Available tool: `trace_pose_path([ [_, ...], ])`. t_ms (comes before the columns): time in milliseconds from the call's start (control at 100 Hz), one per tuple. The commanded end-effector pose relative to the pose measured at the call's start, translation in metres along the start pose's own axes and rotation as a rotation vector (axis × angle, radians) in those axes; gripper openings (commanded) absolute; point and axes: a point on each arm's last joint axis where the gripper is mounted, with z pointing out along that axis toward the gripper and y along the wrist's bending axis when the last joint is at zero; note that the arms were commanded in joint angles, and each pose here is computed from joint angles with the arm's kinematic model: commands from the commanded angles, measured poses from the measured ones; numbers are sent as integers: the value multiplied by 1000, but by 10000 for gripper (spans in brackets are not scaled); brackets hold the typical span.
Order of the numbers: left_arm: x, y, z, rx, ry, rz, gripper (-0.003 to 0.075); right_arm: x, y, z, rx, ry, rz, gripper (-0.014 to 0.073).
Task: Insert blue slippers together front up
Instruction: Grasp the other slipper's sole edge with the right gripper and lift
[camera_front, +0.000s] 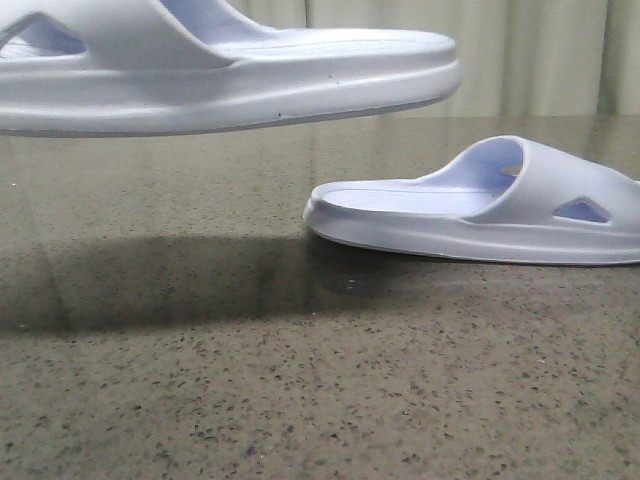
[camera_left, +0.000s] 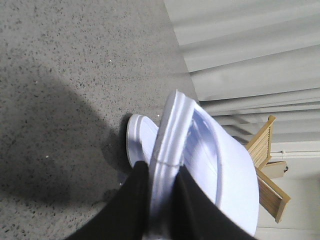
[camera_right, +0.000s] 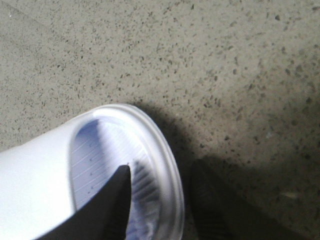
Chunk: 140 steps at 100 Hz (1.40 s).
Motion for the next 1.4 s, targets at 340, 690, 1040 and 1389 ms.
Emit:
trace_pose_path([
  [340,-4,-12,-1,56,-19,-35,16,-2,3,0,-7,7,8,-98],
  [690,-4,-12,-1,56,-19,-35,16,-20,8,-13,-51,-192,14,-107],
  [1040,-4,-12,-1,56,-19,-35,16,-43,22,-78,-231,-553,20,-107],
  [1389,-4,-12,-1,56,-19,-35,16,-45,47,-143,-422,-589,-15,-107],
])
